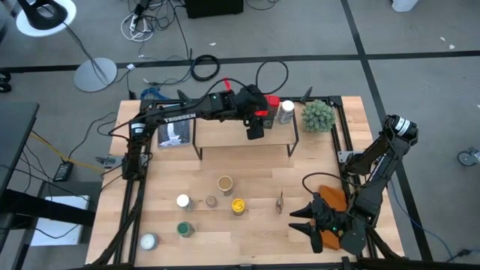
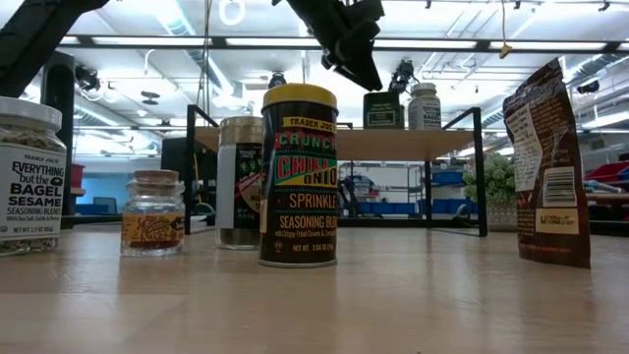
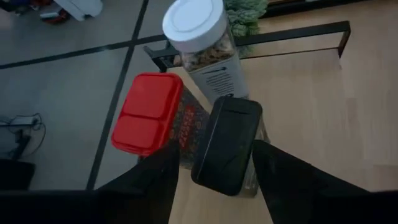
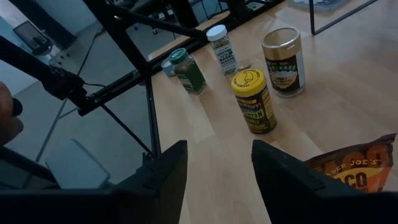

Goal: Shelf spices
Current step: Put the black seasoning can on the shelf, then put the golden seasoning bottle on the shelf

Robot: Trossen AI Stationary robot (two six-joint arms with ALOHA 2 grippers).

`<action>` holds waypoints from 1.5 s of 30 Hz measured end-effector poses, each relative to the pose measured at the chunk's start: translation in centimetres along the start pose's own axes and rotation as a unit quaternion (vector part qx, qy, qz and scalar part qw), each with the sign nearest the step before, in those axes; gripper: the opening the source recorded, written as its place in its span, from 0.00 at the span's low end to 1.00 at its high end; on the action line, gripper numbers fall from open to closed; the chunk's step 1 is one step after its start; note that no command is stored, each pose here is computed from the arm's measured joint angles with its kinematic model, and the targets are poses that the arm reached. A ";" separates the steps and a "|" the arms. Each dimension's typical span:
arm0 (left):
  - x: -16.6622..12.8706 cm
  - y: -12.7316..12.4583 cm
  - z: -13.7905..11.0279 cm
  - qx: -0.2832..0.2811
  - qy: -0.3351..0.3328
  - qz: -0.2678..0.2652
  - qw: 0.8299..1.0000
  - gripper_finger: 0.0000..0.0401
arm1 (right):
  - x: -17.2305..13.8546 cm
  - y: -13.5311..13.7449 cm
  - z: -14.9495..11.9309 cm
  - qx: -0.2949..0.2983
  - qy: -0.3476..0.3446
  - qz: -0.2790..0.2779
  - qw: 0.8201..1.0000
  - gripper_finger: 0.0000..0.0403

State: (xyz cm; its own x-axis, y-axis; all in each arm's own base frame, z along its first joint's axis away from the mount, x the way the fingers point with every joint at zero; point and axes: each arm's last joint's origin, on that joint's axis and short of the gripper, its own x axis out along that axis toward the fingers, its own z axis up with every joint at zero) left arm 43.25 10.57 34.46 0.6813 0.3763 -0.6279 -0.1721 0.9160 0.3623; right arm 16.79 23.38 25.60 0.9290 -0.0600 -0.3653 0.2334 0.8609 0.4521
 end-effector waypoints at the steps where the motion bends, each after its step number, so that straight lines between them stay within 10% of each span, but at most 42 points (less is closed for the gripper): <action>1: -0.1 -0.1 0.1 0.000 -0.002 -0.001 1.000 0.52 | 0.0 0.0 0.0 0.000 0.000 0.000 1.000 0.45; 26: -8.3 -1.5 3.3 -0.005 -0.035 -0.036 0.999 0.52 | -0.1 0.0 0.0 -0.001 0.001 0.001 1.000 0.45; 45: -16.0 -9.6 -6.5 -0.071 -0.159 -0.103 0.979 0.52 | 0.6 -0.3 0.4 -0.009 -0.005 -0.014 1.000 0.45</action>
State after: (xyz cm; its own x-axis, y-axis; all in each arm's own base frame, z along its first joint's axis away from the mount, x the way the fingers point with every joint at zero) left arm 29.38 -3.37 36.60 0.8951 0.1408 -0.4230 -0.0904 0.9864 0.1370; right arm 17.38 22.87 25.52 0.9249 -0.0887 -0.3697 0.2539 0.8678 0.4271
